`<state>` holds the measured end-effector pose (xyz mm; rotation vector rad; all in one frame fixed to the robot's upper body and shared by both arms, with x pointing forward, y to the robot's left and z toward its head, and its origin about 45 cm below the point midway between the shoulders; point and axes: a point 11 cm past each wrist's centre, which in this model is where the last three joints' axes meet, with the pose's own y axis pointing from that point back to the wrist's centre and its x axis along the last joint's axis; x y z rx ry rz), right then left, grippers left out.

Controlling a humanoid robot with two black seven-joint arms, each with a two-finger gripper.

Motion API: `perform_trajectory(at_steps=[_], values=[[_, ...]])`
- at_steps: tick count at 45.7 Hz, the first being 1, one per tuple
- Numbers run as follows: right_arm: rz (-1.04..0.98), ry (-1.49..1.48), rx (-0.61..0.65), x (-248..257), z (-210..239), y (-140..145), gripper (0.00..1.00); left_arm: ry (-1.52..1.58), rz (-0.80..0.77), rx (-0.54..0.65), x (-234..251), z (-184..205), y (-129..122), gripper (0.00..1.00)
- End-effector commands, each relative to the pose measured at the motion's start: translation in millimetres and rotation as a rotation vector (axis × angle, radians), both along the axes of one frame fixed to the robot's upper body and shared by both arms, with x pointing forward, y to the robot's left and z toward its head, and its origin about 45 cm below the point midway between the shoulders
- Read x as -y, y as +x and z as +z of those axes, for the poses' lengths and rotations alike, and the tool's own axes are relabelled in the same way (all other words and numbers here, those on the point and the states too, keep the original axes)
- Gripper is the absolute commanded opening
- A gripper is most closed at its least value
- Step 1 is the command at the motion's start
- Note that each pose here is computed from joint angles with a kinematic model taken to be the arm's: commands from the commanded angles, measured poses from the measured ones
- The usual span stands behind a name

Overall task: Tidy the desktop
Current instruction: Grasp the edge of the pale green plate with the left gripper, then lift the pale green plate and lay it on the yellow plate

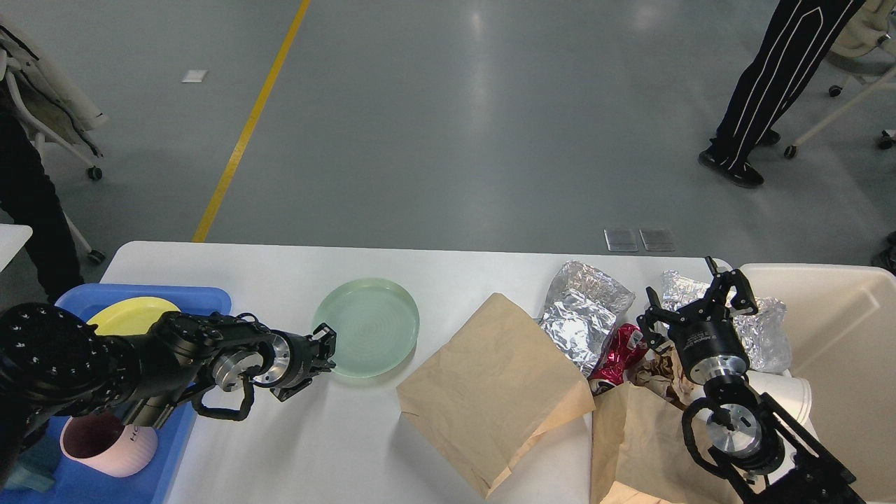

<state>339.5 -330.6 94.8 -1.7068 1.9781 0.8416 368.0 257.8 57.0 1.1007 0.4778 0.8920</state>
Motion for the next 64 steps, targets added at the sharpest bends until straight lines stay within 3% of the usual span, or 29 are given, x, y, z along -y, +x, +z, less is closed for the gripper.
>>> perform_trajectory(at_steps=[1, 9, 24, 40, 55, 64], values=[[0.0, 0.0, 0.0, 0, 0, 0, 1.0, 0.001, -0.003, -0.004, 0, 1, 0, 0.0], [0.0, 0.001, 0.0, 0, 0, 0, 1.0, -0.011, -0.058, -0.055, -6, 29, 4, 0.0], [0.0, 0.001, 0.0, 0, 0, 0, 1.0, 0.087, -0.166, -0.046, -40, 159, 15, 0.0], [0.001, -0.001, 0.0, 0, 0, 0, 1.0, 0.022, -0.215, -0.06, -22, 283, -14, 0.0], [0.0, 0.0, 0.0, 0, 0, 0, 1.0, -0.031, -0.2, -0.041, -34, 296, -19, 0.0], [0.0, -0.001, 0.0, 1, 0, 0, 1.0, 0.032, -0.053, -0.032, -114, 305, -17, 0.0]])
